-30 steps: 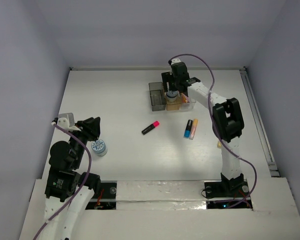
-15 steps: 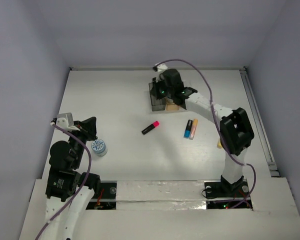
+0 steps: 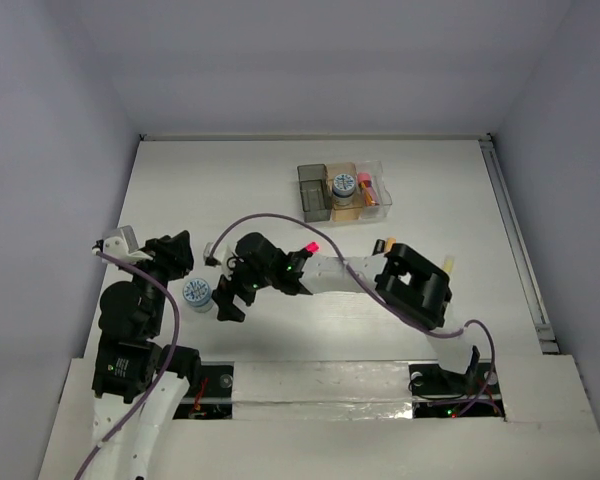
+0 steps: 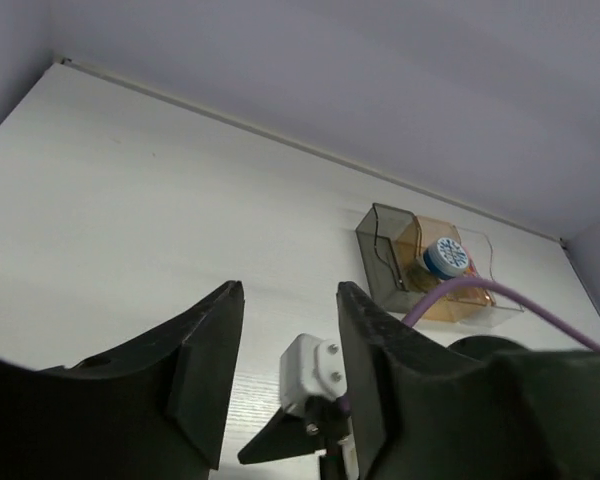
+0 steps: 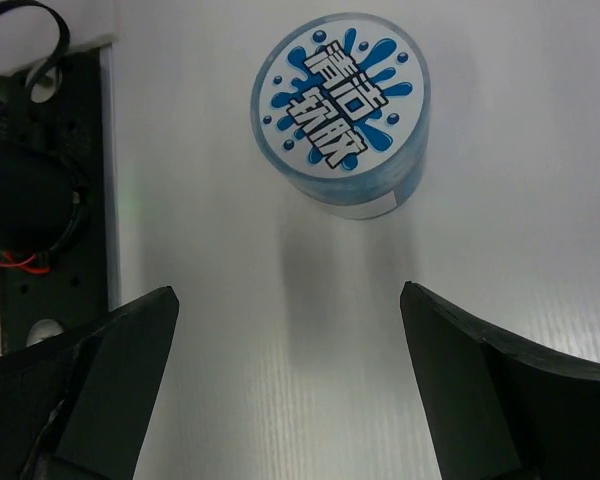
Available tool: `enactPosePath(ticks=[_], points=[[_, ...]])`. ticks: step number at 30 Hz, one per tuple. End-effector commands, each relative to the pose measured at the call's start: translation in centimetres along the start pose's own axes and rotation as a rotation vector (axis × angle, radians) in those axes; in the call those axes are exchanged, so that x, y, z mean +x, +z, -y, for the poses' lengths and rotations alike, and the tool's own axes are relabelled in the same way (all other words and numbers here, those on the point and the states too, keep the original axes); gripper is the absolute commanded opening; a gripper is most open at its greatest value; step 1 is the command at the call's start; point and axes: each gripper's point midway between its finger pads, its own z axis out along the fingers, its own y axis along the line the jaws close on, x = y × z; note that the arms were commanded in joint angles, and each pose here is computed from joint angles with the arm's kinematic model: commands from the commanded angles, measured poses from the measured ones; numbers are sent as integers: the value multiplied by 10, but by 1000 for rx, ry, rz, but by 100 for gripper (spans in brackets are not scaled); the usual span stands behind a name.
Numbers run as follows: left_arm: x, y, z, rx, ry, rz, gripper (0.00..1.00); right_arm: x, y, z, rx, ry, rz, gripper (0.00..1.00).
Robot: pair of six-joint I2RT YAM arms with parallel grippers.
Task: Sort the stationery into containers
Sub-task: Pick up the stationery from the center of the board.
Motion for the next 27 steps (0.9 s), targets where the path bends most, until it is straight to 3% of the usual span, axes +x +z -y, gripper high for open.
enactPosePath(ticks=[1, 6, 23, 27], points=[[-14, -1, -5, -41, -20, 48, 42, -19, 23, -1, -11, -54, 61, 99], [-14, -1, -5, -40, -20, 49, 51, -24, 50, 18, 72, -55, 86, 99], [-12, -1, 2, 5, -12, 42, 51, -51, 81, 28, 94, 7, 214, 98], [-11, -1, 4, 16, -11, 40, 50, -55, 83, 31, 111, 23, 247, 89]])
